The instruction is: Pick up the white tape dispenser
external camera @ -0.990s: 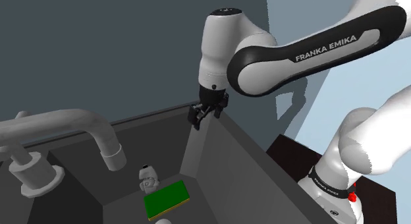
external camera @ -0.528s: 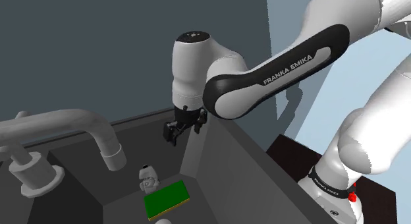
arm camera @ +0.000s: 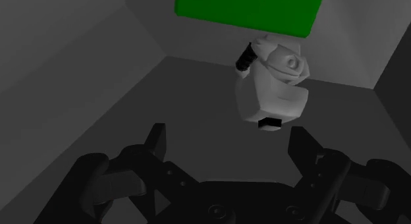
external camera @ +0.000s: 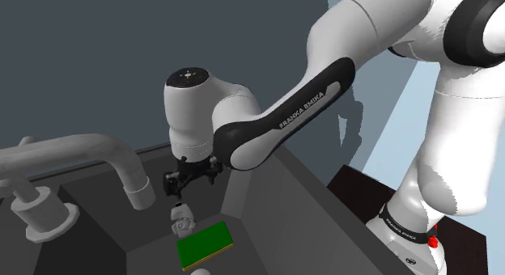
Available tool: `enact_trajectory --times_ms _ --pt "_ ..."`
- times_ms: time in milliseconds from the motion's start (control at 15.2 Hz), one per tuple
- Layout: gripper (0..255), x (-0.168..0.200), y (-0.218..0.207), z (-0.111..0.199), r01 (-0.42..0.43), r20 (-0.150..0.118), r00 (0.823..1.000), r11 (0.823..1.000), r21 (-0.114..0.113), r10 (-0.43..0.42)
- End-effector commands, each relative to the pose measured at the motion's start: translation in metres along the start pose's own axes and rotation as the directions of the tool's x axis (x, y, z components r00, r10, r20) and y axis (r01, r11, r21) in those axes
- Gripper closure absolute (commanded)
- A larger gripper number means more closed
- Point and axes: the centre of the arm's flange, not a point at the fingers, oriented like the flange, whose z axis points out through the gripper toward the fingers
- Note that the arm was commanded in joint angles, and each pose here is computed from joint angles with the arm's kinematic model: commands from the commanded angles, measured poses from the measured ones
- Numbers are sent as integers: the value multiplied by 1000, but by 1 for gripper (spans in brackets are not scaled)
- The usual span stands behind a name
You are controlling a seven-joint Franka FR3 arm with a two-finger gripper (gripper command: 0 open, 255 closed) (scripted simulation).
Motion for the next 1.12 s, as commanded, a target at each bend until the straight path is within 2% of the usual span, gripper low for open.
enact_trajectory --times_ms 0,198,792,858,1056 --pt "0 1 -22 16 -14 -5 1000 1000 3 14" --pt "0 7 -50 33 -30 -9 1000 1000 8 30" --pt "0 1 -49 72 -30 -9 1000 1000 8 30" --pt "255 0 -49 73 -30 -9 1000 1000 8 30" --pt "255 1 -49 73 -30 -9 1000 1000 8 30"
